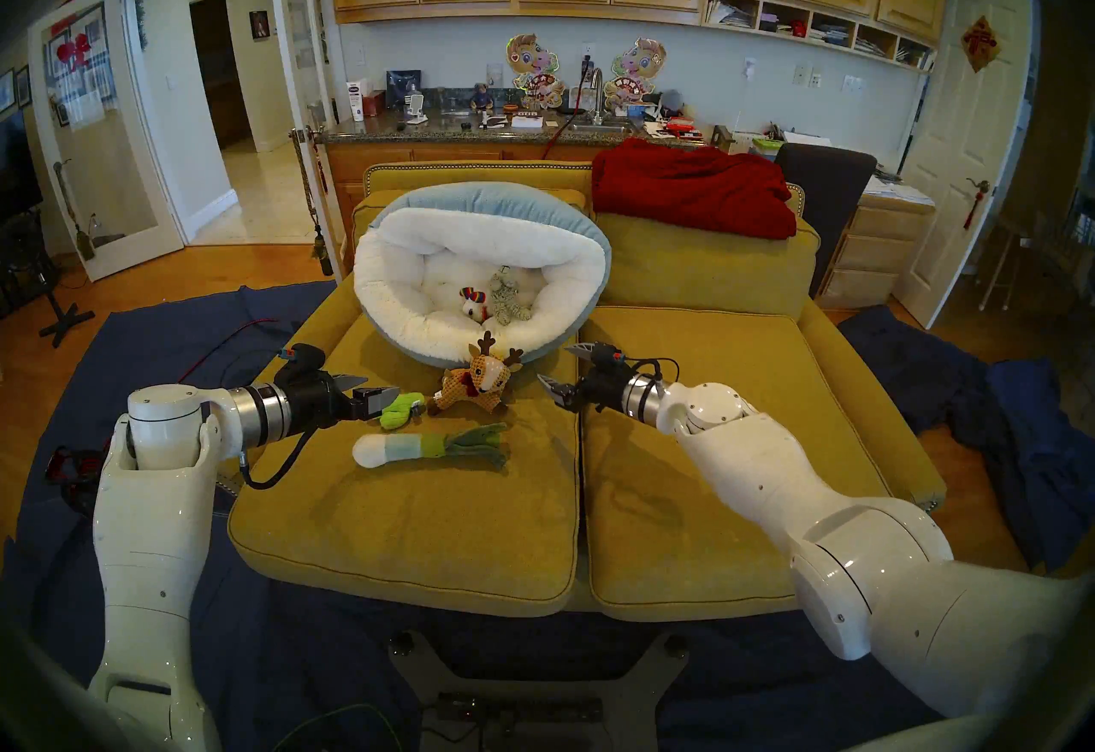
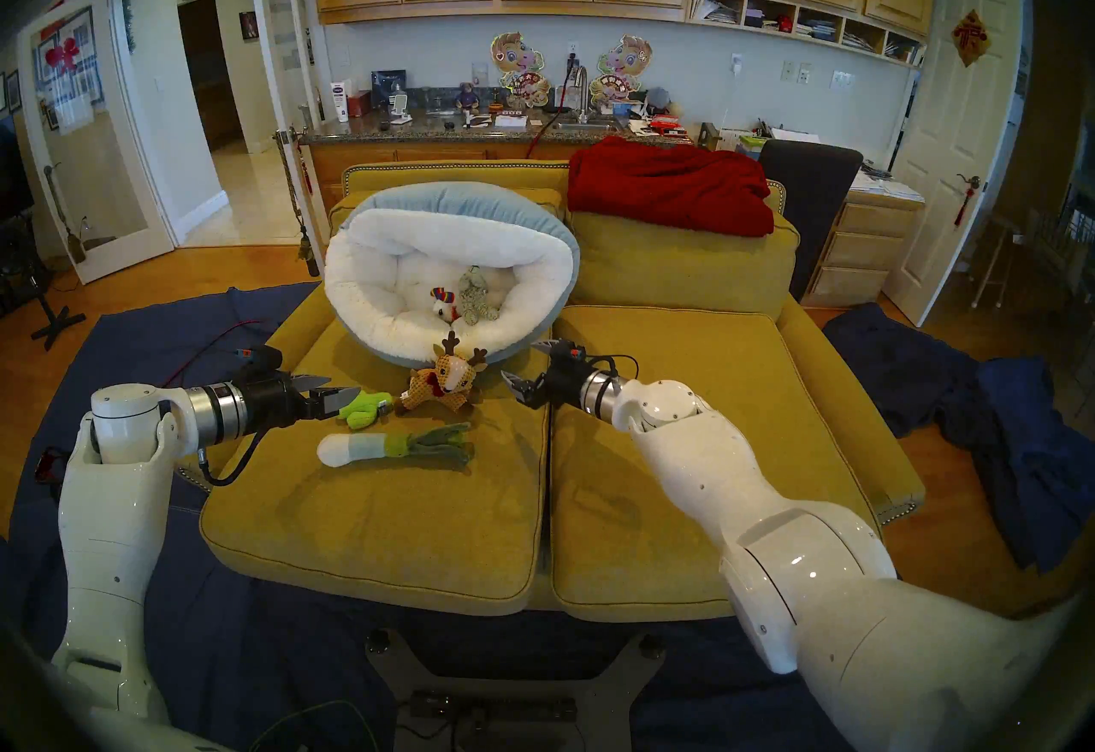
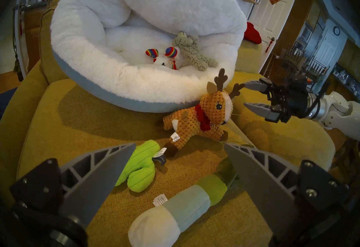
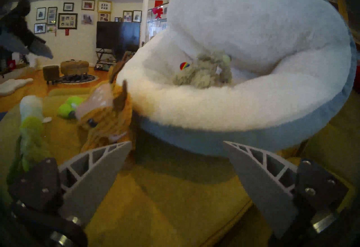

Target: Put toys into dog bed

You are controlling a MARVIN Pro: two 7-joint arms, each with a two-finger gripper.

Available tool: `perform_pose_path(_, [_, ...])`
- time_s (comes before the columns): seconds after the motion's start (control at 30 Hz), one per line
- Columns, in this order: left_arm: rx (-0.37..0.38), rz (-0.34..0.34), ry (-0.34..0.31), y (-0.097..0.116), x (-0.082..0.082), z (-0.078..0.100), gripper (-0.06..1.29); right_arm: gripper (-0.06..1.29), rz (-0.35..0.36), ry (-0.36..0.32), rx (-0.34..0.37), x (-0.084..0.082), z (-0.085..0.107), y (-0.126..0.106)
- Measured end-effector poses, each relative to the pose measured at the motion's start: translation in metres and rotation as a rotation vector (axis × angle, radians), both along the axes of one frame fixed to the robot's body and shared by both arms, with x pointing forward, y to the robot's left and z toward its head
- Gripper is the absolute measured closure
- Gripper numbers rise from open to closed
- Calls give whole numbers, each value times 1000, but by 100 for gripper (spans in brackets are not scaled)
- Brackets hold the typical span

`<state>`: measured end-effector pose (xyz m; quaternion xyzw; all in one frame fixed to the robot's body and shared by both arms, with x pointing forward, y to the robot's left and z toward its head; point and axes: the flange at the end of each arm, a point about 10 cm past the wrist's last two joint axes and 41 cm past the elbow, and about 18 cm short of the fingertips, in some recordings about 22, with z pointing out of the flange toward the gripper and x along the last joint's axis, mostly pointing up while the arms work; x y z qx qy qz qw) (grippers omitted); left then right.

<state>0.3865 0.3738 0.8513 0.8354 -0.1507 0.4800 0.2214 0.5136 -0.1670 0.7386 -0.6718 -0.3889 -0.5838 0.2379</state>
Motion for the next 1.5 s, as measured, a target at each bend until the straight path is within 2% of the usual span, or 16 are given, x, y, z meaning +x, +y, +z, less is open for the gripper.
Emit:
perform_pose_path(0.17, [0, 0, 1, 0, 0, 0, 0, 2, 47, 21, -10, -13, -7, -18])
perform_pose_path(0.33, [0, 0, 1, 0, 0, 0, 0, 2, 99, 22, -10, -21, -5, -32])
perform_pose_path(0.73, [1, 0, 0, 0, 0, 0, 0, 2, 244, -34, 27, -30, 24, -43])
perform_pose_path(0.97, [1, -1, -1, 0, 0, 0, 0, 2, 324, -80, 86, -35, 50, -41])
perform_pose_path(1.23, [2, -1, -2, 0, 0, 1, 0, 2, 330, -89, 165, -38, 71, -38])
perform_pose_path(1.5, [2, -2, -3, 0, 0, 1, 0, 2, 299, -64, 250, -44, 86, -35])
